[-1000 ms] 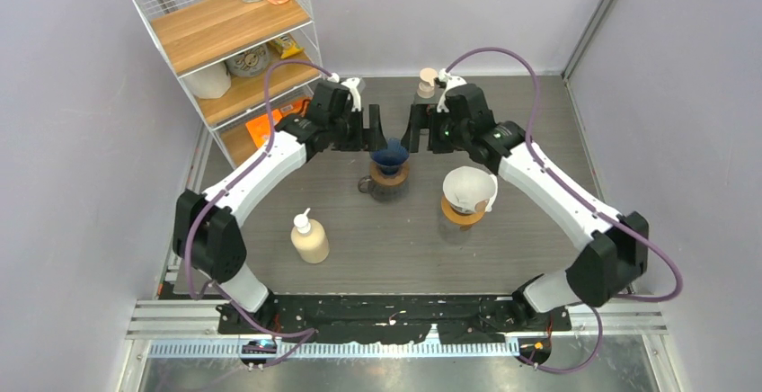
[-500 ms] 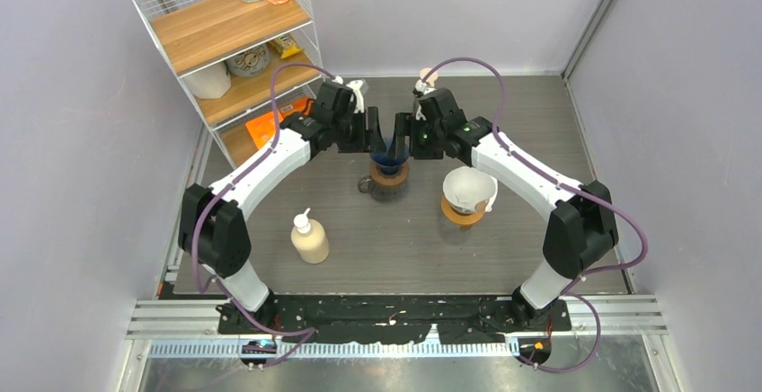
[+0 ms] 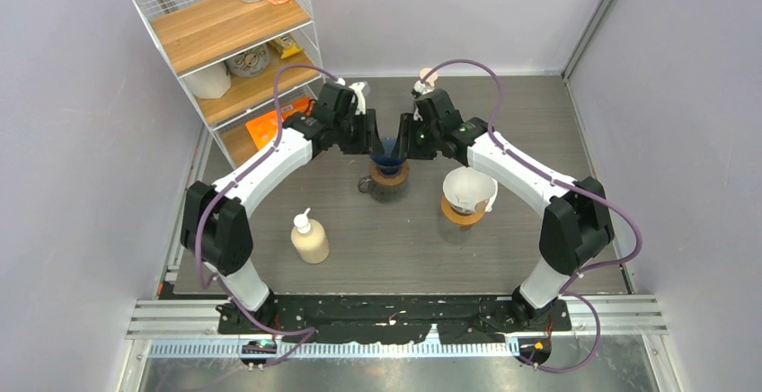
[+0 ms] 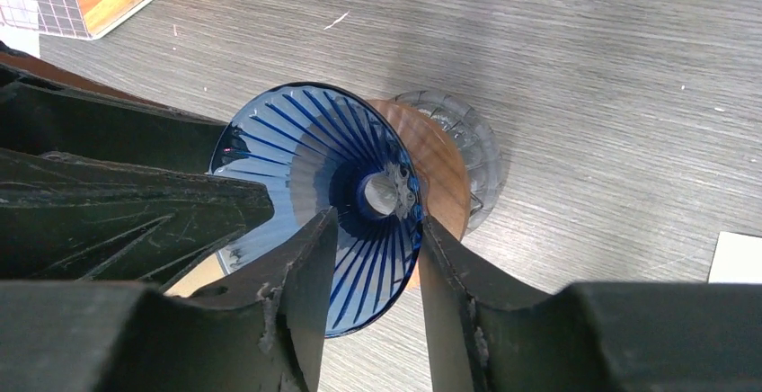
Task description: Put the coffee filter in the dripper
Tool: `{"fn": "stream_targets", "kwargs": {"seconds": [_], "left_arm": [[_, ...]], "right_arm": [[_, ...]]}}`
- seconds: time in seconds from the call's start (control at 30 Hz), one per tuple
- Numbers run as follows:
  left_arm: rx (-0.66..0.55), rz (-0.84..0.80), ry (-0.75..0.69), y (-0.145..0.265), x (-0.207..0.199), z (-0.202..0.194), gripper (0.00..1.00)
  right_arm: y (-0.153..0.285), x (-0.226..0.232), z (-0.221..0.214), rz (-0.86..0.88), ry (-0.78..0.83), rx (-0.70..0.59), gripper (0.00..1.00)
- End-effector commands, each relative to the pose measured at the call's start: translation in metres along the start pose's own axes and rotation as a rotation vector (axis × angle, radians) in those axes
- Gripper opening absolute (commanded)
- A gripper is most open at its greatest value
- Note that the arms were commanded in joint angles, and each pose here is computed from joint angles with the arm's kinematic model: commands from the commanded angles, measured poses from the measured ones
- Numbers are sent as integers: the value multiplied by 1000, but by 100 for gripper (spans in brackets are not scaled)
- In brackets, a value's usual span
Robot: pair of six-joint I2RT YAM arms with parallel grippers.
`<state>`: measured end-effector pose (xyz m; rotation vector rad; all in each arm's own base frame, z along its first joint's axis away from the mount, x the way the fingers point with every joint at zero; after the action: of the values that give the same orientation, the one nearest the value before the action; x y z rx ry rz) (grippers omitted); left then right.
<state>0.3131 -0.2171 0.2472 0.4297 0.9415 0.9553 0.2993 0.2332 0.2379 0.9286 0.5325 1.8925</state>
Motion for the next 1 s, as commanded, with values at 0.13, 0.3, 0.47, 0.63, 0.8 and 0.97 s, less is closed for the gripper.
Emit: {"fn": "stream_targets", "kwargs": {"seconds": [0.13,0.3,0.47,0.63,0.8,0.97], "left_arm": [[-10,-60,-16,2,-4,1,38],[1,-68,-12,1,0,-7,32],[9,-84,-9,0,1,-13,25],[21,-62,2,-1,4,-16,19],[67,-36,27,-3,5,-18,8],[117,29,72,-6,10,-24,0]], "right_arm": [[0,7,-2,39,4,-32,33],[0,7,-9,40,14,-22,26],[-2,5,-15,39,23,-2,19],[-1,3,-19,28,36,26,17],[0,1,-23,4,68,97,12],[-2,-2,-29,-21,87,191,6]]}}
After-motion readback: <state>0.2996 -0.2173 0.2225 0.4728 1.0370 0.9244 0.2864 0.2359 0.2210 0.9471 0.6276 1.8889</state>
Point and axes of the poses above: each gripper's point midway between its finger pads, its own y axis back along the fingers, its own x axis along the line the jaws close on, z = x × y, the point moved 10 cm from there along y, back along the fingers, and after that the axes turned 4 degrees about y, right-handed, at the moved point
